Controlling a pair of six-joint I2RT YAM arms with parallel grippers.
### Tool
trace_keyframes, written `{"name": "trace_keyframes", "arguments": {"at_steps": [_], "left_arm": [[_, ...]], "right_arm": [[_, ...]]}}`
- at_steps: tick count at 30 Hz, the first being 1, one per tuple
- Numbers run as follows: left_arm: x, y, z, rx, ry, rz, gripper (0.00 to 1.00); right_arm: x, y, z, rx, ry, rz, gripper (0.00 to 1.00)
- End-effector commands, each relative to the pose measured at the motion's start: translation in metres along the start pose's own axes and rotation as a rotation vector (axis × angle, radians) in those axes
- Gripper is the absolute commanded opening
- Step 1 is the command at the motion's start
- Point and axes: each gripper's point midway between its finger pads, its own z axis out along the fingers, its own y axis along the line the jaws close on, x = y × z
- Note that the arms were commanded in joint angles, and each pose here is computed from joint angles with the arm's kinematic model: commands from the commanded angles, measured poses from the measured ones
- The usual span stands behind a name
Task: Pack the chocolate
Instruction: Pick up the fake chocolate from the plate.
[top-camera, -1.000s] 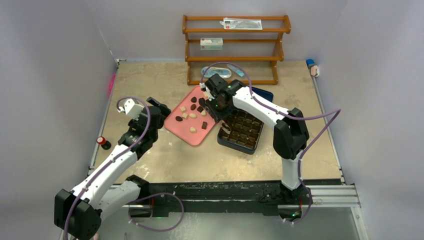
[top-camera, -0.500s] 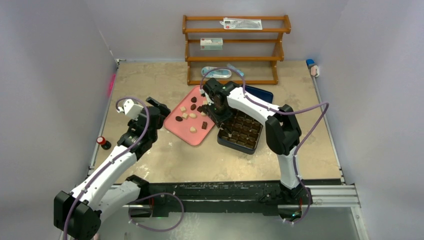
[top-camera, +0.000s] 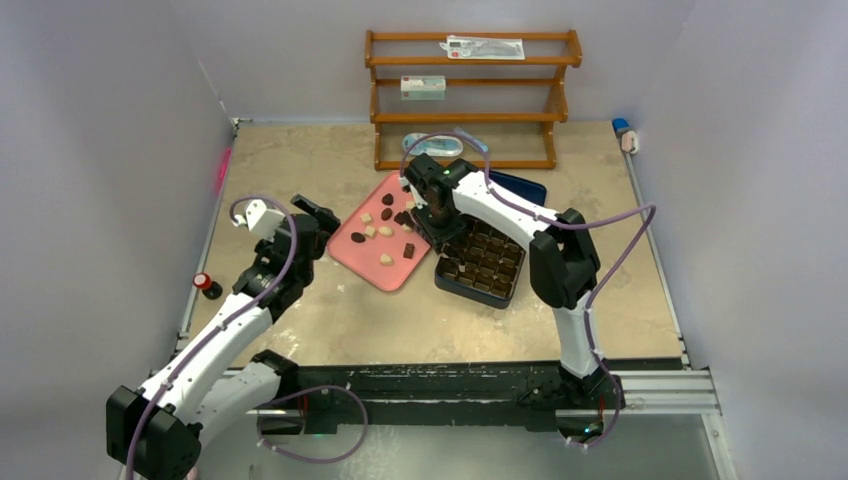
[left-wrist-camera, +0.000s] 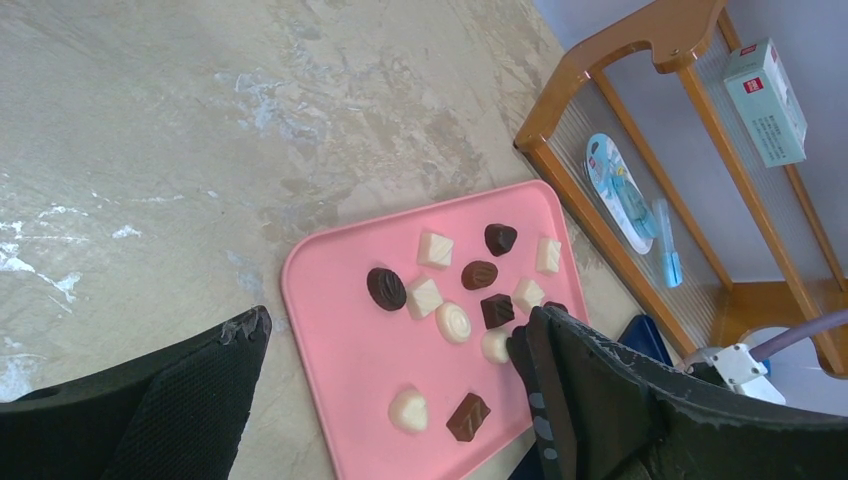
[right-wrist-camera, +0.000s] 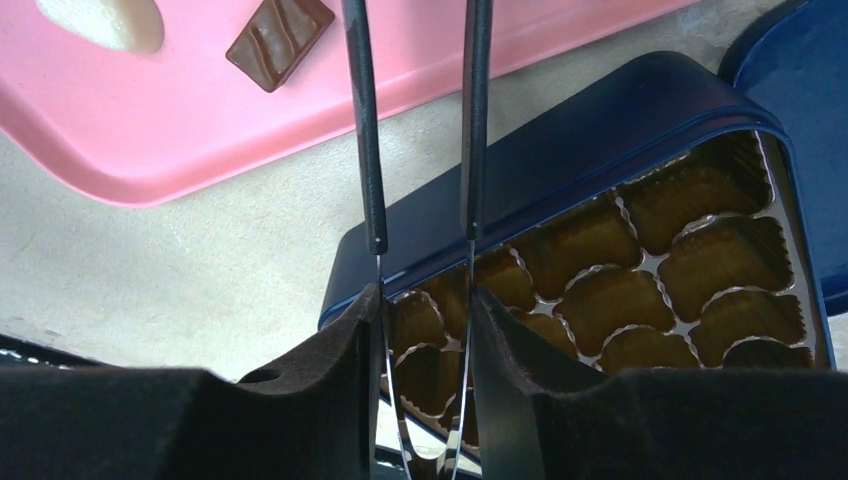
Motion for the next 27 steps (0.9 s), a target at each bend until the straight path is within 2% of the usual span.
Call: {"name": "trace_keyframes", "arguments": {"at_steps": [1,16,27], "left_arm": [[-0.003,0.000,-0.002,0.012,-0.008,-0.022,1.00],[-0.002,0.002,-0.002,0.009,-0.006,-0.024,1.00],[-0.001,0.002,-0.002,0.008,-0.002,-0.026,1.00]], "right_arm": [[-0.002,0.001,-0.011,0.003,0.002,-0.031,0.37],[0.002,0.015,-0.008,-0.019,0.026,-0.069,0.39],[-0.001,0.024,-0.019,-0.034,-0.012,-0.088,0.39]]}}
